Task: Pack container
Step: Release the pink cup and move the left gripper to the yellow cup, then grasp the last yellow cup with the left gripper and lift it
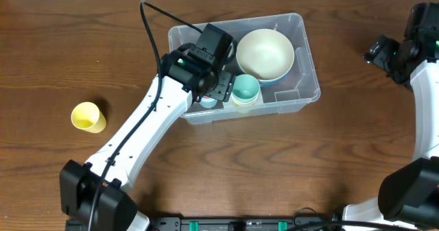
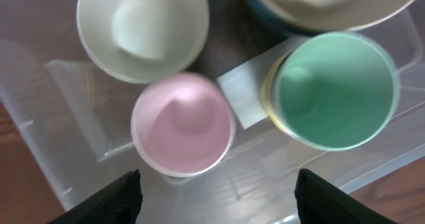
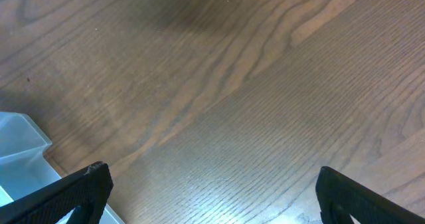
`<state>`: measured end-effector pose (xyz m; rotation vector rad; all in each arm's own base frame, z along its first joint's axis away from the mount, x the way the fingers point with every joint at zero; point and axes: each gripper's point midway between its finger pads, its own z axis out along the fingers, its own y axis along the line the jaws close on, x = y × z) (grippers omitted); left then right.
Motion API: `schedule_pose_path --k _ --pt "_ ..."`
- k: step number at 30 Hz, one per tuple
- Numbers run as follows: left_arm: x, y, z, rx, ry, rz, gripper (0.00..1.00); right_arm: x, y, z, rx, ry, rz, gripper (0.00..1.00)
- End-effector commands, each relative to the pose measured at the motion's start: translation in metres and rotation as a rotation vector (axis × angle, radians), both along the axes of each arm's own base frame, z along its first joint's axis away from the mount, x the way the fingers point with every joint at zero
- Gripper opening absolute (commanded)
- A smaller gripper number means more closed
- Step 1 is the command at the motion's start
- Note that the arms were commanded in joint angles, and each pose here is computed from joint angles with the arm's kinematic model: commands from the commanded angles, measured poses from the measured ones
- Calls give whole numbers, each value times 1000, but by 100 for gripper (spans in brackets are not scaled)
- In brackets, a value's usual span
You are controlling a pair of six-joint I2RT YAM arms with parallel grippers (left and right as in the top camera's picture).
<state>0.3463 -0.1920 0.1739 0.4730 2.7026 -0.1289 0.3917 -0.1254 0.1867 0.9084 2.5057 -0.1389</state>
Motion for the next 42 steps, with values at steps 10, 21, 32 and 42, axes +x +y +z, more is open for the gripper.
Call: schedule_pose_path --k 10,21,32,42 --pt "-28 83 86 -60 -109 229 75 0 -2 1 2 -5 -19 99" --pt "-69 195 38 135 67 621 76 -1 -2 1 2 -5 -19 99" --pt "-56 242 -34 54 75 925 75 -1 -2 1 2 -5 -19 99" --pt "-24 308 -65 33 32 1113 75 -1 -2 1 2 -5 -19 99"
